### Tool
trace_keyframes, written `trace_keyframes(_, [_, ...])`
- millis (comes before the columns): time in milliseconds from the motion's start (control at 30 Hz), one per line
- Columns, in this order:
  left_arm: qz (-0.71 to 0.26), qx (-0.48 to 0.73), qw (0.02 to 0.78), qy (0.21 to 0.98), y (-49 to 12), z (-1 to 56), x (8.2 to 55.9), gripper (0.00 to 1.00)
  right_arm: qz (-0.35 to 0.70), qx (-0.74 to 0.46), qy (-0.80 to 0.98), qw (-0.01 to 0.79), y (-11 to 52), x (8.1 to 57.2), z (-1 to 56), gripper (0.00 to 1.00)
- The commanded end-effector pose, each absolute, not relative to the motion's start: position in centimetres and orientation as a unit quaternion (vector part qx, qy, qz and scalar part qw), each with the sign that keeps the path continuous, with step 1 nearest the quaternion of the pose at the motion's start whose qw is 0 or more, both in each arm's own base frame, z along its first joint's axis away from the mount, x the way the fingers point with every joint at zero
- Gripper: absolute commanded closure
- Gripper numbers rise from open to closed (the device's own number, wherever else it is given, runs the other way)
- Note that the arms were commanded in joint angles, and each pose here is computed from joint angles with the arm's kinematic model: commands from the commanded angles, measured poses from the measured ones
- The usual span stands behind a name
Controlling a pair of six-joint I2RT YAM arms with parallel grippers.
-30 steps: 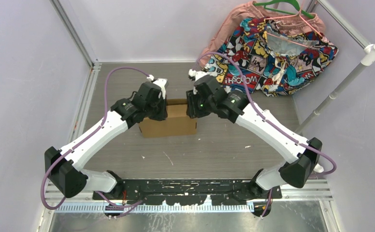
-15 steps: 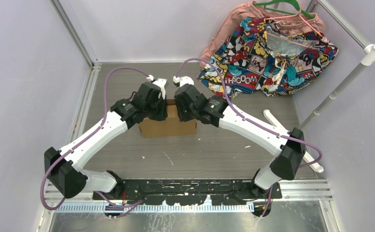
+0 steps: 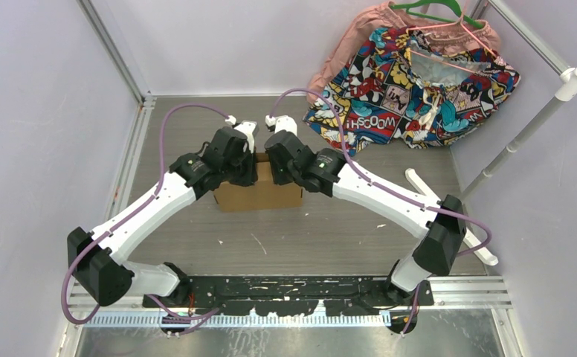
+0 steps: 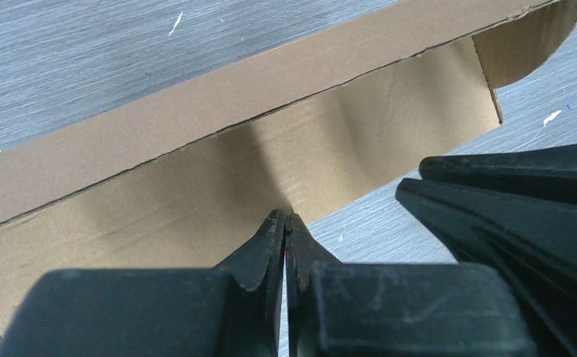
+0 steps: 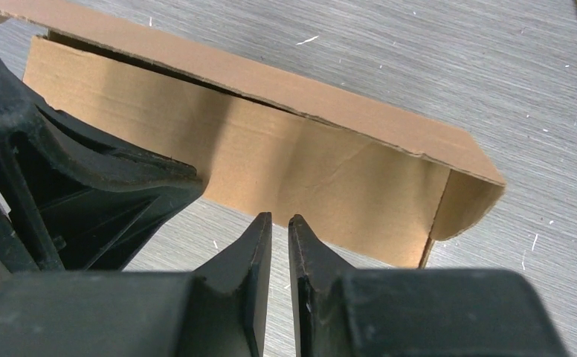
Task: Fold the paper box
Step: Close the paper box at the center of the board.
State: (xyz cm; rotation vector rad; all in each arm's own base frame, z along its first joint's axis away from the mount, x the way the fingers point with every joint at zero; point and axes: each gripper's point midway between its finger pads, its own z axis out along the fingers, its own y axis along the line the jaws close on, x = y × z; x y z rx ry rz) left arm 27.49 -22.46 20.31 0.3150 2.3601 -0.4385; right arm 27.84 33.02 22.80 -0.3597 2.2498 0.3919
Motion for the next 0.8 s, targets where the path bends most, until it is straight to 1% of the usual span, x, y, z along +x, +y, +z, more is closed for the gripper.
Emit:
trace_keyframes(0, [-0.156, 0.134, 0.335, 0.919, -21.9, 19.1, 26.6, 0.95, 0.162, -0.132, 0.882, 0.423, 34.1, 28.2, 23.5, 0.79])
trace_keyframes(200, [-0.153, 0.136, 0.337, 0.919, -21.8, 19.3, 26.6, 0.95, 0.153, -0.135, 0.885, 0.42, 34.1, 28.0, 22.9, 0.76])
trace_keyframes(767, [-0.151, 0.137, 0.338, 0.919, -21.7, 19.6, 26.7, 0.93, 0.125, -0.134, 0.891, 0.415, 33.3, 28.1, 21.8, 0.72])
